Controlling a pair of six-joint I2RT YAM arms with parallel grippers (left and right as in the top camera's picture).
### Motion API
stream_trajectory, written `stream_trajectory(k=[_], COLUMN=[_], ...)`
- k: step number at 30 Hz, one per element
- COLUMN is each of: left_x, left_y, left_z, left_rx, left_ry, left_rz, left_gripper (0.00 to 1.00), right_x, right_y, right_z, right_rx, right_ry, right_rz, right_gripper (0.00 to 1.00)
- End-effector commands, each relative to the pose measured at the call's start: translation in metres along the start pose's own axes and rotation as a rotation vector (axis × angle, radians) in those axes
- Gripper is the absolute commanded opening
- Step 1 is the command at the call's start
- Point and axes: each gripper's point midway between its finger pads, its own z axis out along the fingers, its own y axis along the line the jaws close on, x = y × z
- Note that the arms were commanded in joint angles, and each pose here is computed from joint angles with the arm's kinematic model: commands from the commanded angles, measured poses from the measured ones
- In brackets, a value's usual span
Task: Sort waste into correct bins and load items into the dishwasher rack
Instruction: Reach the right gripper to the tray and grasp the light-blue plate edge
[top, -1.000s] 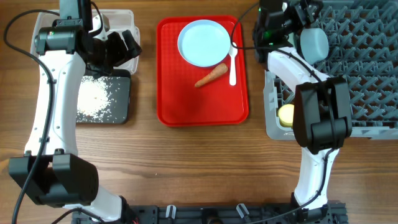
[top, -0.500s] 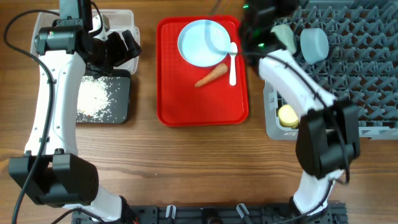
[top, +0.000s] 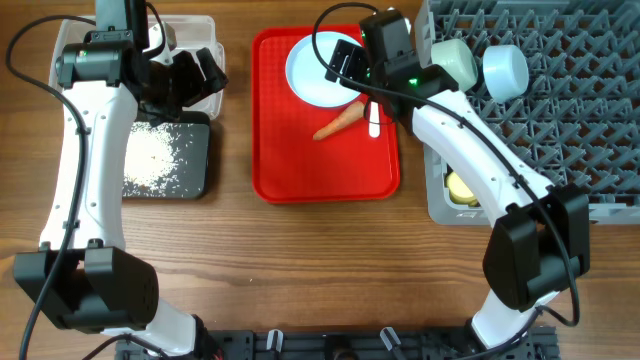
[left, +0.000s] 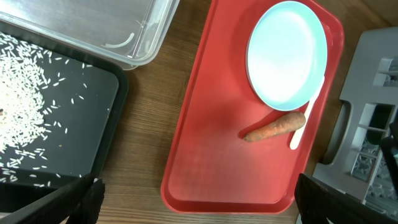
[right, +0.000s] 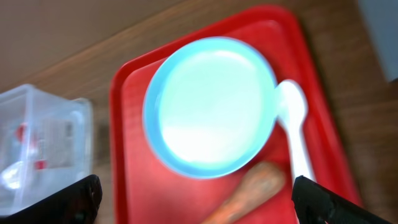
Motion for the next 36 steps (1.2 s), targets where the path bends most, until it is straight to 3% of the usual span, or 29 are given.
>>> stream_trajectory(k=[1, 6, 15, 18, 26, 32, 36], left_x=[-0.003, -0.003, -0.003, -0.003, -0.003, -0.003, -0.003], left_y=[-0.002, -0.002, -0.002, -0.002, -0.002, -0.002, -0.002], left_z=[-0.004, -0.004, -0.004, -0.004, -0.004, -0.004, -0.004], left_rx=[0.006, 0.006, 0.006, 0.006, 0.006, 0.006, 0.006], left_ry=[-0.013, -0.013, -0.013, -0.013, -0.013, -0.013, -0.013], left_rz=[0.002, 0.002, 0.002, 0.002, 0.002, 0.002, 0.002], left_gripper=[1.00, 1.00, 1.00, 1.00, 1.00, 1.00, 1.00], right_x=[0.028, 0.039, -0.005, -0.009, 0.026, 0.037, 0.041], right_y=[0.024, 0.024, 0.039, 0.009, -0.023, -0.052, -0.061], right_z=[-0.013, -0.030, -0.050, -0.019, 0.076, 0.097, 0.108], right_rx=[-0.108, -0.094, -0.101, 0.033, 0.121, 0.246, 0.267], right_ry=[0.141, 0.242, 0.152, 0.125, 0.189, 0.160, 0.124], right_rz=[0.020, -0.018, -0.084, -0.054, 0.101, 0.209, 0.207], right_gripper=[1.00, 1.00, 1.00, 0.99, 1.00, 1.00, 0.88])
